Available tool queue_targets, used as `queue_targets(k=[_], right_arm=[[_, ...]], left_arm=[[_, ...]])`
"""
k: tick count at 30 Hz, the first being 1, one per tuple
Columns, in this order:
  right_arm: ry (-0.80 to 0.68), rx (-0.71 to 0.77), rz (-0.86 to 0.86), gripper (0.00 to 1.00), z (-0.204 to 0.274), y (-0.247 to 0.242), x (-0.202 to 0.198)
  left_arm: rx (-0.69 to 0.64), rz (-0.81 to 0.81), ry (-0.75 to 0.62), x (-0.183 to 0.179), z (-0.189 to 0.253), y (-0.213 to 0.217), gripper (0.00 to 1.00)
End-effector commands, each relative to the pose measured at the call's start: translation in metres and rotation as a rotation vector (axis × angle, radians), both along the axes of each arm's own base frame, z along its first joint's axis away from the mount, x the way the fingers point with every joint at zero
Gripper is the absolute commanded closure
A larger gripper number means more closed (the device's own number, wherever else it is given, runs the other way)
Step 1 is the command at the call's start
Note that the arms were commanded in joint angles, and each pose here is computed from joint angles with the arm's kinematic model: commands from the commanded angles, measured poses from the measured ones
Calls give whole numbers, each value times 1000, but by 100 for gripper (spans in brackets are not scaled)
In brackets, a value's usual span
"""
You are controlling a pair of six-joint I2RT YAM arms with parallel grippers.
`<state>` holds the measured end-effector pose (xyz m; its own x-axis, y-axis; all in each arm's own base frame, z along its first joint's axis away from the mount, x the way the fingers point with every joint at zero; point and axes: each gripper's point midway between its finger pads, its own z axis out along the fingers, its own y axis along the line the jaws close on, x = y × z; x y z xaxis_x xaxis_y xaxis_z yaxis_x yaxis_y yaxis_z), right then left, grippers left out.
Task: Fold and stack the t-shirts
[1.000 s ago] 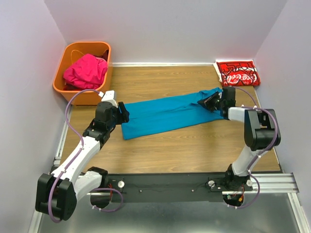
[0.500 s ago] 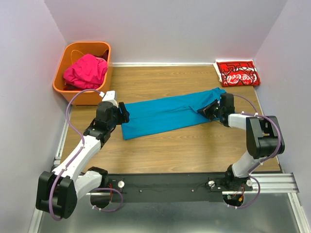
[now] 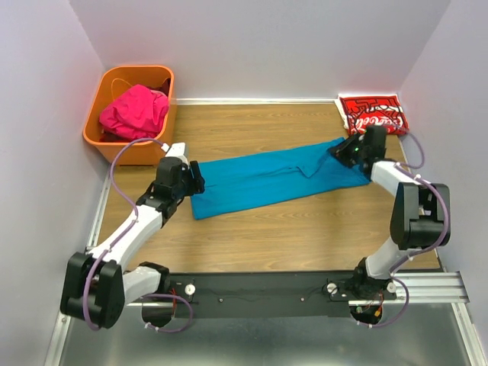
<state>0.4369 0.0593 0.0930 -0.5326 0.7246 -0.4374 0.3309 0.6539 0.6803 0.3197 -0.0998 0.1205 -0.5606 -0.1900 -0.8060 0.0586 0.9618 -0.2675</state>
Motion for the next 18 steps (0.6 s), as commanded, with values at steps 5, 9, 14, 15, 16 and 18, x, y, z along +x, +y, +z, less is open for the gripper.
queue_targets(k=[5, 9, 14, 15, 16, 18], right_arm=[[-95, 29, 159, 67, 24, -11, 46], [-101, 72, 170, 67, 20, -8, 59], [-81, -8, 120, 64, -3, -44, 58], [-81, -15, 124, 64, -9, -51, 57], [-94, 7, 150, 63, -9, -60, 55], [-120, 38, 235, 56, -18, -65, 55]], left_arm=[[-8, -80, 57, 32, -4, -22, 34], [-9, -106, 89, 38, -12, -30, 34], [-10, -114, 101, 37, -16, -32, 34], [-9, -110, 106, 35, -17, -30, 34], [-8, -110, 109, 34, -18, -30, 34], [-7, -118, 109, 32, -19, -31, 34]])
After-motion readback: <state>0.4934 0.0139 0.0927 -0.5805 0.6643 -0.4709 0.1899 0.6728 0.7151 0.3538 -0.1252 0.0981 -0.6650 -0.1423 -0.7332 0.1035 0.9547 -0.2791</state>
